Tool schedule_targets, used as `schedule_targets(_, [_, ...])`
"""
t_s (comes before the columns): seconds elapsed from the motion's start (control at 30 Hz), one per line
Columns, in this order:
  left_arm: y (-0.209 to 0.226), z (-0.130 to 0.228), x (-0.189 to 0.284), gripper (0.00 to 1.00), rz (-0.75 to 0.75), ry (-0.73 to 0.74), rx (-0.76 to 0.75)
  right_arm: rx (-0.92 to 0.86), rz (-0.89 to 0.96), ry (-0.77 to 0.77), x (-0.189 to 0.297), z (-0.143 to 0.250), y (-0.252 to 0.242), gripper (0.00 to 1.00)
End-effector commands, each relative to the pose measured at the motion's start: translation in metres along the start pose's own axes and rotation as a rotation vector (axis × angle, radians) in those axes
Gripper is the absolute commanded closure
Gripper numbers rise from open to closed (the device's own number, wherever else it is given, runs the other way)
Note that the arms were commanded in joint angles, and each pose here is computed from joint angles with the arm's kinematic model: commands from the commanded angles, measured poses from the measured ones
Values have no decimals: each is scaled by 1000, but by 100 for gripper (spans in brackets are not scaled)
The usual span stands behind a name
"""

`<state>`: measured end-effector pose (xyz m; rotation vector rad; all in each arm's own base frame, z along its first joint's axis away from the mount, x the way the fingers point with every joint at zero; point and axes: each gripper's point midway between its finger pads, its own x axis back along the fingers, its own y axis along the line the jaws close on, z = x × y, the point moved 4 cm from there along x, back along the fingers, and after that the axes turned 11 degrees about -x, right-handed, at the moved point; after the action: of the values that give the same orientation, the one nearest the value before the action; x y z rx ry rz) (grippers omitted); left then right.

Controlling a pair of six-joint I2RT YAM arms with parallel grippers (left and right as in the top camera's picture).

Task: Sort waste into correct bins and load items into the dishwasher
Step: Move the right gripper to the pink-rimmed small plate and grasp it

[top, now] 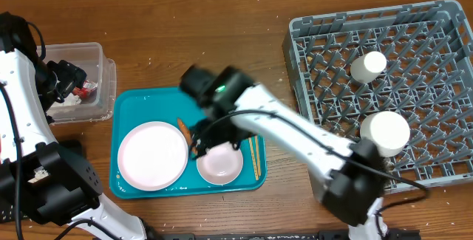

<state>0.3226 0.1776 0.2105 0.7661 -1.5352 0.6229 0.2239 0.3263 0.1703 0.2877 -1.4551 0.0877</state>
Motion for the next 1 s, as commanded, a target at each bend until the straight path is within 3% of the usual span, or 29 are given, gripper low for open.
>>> schedule_targets(0.0, [-3, -3, 4, 0, 14, -13, 8, 56, 55, 28, -25, 12, 19, 1])
schedule_targets(0.17, [-3, -3, 4, 0, 14, -12, 8, 147, 106, -5, -57, 19, 45, 2])
schedule_targets(0.53, [-3, -3, 4, 0, 14, -12, 9, 175, 134, 12, -104, 20, 52, 25])
schedule_targets(0.77, [-3, -3, 4, 0, 14, -12, 9, 121, 147, 13, -105, 20, 50, 64])
schedule_targets(0.9, [-3, -3, 4, 0, 14, -12, 9, 105, 176, 42, -98, 24, 43, 94])
schedule_targets(0.97, [-3, -3, 4, 0, 14, -12, 9, 91, 186, 52, -83, 24, 40, 96])
